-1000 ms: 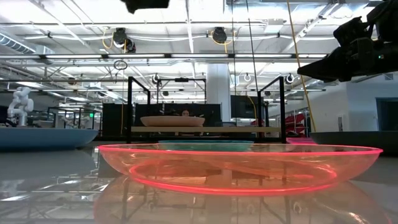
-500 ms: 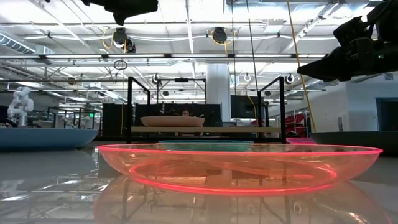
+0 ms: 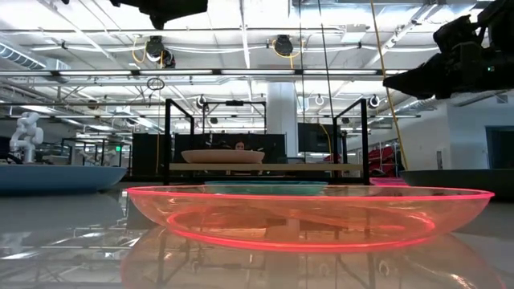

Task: Place and stack plates onto a shelf
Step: Stack the black plate on top of the light orange plate on the shelf

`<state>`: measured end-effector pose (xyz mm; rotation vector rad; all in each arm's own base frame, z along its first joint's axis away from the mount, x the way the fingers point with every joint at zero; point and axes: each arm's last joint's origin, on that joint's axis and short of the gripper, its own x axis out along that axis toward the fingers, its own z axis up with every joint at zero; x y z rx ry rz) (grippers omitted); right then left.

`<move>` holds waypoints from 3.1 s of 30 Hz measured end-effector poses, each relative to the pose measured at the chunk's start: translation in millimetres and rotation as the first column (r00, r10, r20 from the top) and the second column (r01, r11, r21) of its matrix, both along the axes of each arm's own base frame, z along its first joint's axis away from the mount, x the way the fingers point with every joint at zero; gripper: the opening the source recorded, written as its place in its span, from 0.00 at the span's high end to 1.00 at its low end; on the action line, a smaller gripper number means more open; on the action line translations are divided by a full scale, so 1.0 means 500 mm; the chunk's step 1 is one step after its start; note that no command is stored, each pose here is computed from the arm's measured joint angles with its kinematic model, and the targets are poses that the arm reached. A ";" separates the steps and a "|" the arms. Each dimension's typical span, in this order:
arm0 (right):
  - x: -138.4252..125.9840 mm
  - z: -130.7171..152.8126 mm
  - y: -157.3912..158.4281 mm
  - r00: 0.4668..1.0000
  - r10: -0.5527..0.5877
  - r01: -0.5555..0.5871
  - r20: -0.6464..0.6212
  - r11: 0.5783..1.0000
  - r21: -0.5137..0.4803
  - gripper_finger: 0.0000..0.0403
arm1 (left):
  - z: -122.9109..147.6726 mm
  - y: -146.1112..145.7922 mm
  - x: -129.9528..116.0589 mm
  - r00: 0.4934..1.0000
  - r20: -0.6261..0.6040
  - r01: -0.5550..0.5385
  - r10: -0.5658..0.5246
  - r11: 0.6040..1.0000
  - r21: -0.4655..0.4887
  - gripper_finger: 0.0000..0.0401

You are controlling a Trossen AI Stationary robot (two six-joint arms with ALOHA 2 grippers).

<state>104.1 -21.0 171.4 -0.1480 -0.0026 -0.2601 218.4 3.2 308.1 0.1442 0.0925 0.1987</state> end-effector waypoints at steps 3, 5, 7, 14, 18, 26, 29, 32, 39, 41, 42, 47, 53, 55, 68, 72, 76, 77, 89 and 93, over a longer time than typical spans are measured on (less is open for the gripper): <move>0.000 0.010 0.001 0.998 0.024 -0.026 0.064 0.999 0.035 0.79 | 0.000 0.000 0.000 1.000 0.005 -0.002 0.002 1.000 -0.022 0.74; -0.001 0.021 0.004 0.989 0.066 -0.077 0.136 0.994 0.080 0.79 | 0.000 0.000 0.000 1.000 0.009 -0.003 0.004 0.999 -0.044 0.74; -0.003 0.035 0.007 0.970 0.110 -0.136 0.217 0.985 0.110 0.79 | 0.000 0.000 0.000 1.000 0.012 -0.005 0.006 0.998 -0.059 0.74; 0.002 0.023 0.008 0.979 0.139 -0.166 0.148 0.968 0.190 0.79 | 0.002 0.000 0.000 1.000 0.028 -0.006 0.008 0.997 -0.080 0.74; 0.011 0.056 0.006 0.990 0.134 -0.118 -0.039 0.952 0.281 0.79 | 0.002 0.000 0.000 0.999 0.032 -0.006 0.010 0.995 -0.095 0.74; 0.062 0.077 -0.001 0.829 0.192 0.069 -0.524 0.897 0.437 0.79 | 0.002 0.000 0.000 1.000 0.028 -0.007 0.009 0.996 -0.091 0.74; 0.087 0.047 -0.001 0.737 0.283 0.083 -0.614 0.864 0.497 0.79 | 0.002 0.000 0.000 1.000 0.027 -0.007 0.009 0.996 -0.088 0.74; 0.106 0.017 0.000 0.653 0.364 0.098 -0.664 0.829 0.551 0.78 | 0.002 0.000 0.000 1.000 0.026 -0.006 0.009 0.996 -0.086 0.74; 0.131 -0.028 -0.007 0.532 0.345 0.107 -0.773 0.879 0.465 0.68 | 0.001 0.001 0.000 1.000 0.019 -0.006 0.007 0.998 -0.067 0.74; 0.134 -0.032 -0.010 0.524 0.315 0.113 -0.792 0.895 0.431 0.65 | 0.001 0.000 0.000 1.000 0.018 -0.005 0.006 0.998 -0.062 0.74; 0.134 -0.034 -0.011 0.519 0.305 0.116 -0.799 0.901 0.419 0.63 | 0.001 0.000 0.000 1.000 0.016 -0.005 0.006 0.998 -0.062 0.74; 0.131 -0.041 -0.015 0.489 0.292 0.146 -0.822 0.902 0.407 0.61 | 0.000 0.001 0.000 1.000 0.012 -0.006 0.007 0.998 -0.062 0.74; 0.125 -0.051 -0.023 0.453 0.287 0.195 -0.844 0.892 0.408 0.65 | 0.000 0.001 0.000 1.000 0.013 -0.006 0.007 0.998 -0.065 0.74; 0.125 -0.053 -0.027 0.449 0.284 0.207 -0.847 0.890 0.407 0.68 | 0.000 0.001 0.000 1.000 0.013 -0.006 0.007 0.998 -0.069 0.74; 0.131 -0.053 -0.048 0.488 0.259 0.206 -0.834 0.894 0.398 0.98 | -0.001 0.001 0.000 1.000 0.009 -0.007 0.008 0.997 -0.077 0.74; 0.132 -0.046 -0.051 0.519 0.250 0.192 -0.817 0.898 0.397 0.99 | -0.001 0.001 0.000 1.000 0.008 -0.007 0.008 0.997 -0.078 0.74; 0.135 -0.029 -0.050 0.590 0.266 0.160 -0.762 0.887 0.433 1.00 | -0.001 0.001 0.000 1.000 0.009 -0.008 0.008 0.997 -0.080 0.74; 0.137 -0.022 -0.051 0.622 0.271 0.148 -0.734 0.880 0.451 1.00 | -0.002 0.001 0.000 1.000 0.009 -0.008 0.009 0.997 -0.082 0.74; 0.179 0.109 -0.110 0.985 0.080 0.001 -0.154 0.884 0.468 1.00 | 0.001 0.001 0.000 1.000 0.026 -0.007 0.010 0.996 -0.091 0.74; 0.203 0.152 -0.159 0.993 -0.038 0.084 -0.111 0.887 0.453 1.00 | 0.004 0.001 0.000 0.999 0.040 -0.006 0.009 0.996 -0.087 0.74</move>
